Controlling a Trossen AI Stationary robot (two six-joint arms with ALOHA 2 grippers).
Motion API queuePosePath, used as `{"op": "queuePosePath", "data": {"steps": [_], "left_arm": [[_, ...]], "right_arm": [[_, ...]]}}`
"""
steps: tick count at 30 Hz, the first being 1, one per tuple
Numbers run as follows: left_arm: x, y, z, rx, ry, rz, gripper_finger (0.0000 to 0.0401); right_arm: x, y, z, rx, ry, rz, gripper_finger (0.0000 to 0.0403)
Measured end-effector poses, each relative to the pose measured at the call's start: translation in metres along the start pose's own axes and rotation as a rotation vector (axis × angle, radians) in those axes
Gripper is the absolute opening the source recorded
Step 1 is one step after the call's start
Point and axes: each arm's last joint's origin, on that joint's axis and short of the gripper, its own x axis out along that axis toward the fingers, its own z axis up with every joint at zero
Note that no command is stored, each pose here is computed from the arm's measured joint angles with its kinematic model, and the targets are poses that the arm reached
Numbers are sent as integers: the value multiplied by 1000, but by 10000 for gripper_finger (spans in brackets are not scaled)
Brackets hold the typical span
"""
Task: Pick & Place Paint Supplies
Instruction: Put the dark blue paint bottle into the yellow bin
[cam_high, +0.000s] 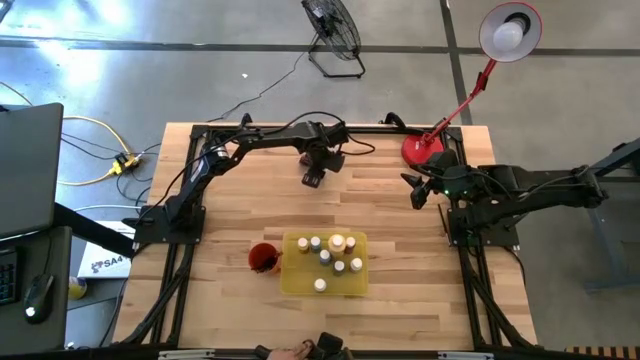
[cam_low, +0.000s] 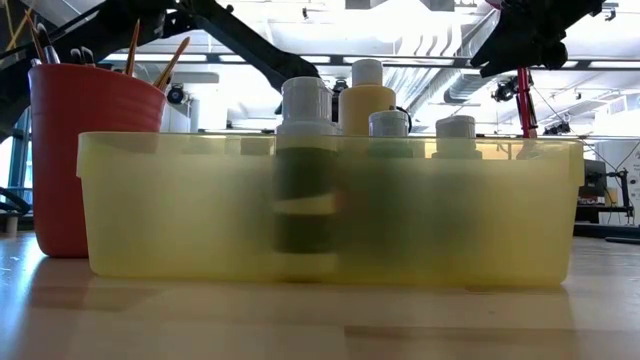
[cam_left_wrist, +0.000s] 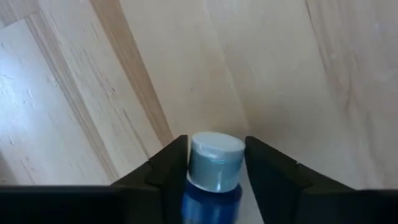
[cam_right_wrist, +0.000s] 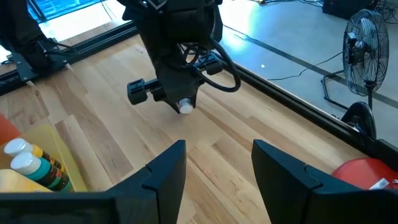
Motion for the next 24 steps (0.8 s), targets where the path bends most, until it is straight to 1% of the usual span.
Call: {"op": "queuePosePath", "data": {"steps": [3,6,11,16,24], "left_arm": [[0,0,0,0,0,1,130],[0,0,0,0,0,0,119],[0,0,0,-22,0,2,126],[0,3,1,-130,8,45,130],[0,3,1,-139,2,41,131]], "right_arm": [[0,0,0,0,0,0,174],[0,0,0,0,0,0,174],[0,0,0,0,0,1,174],[0,0,0,0,0,1,174],[0,0,0,0,1,2,174]]}}
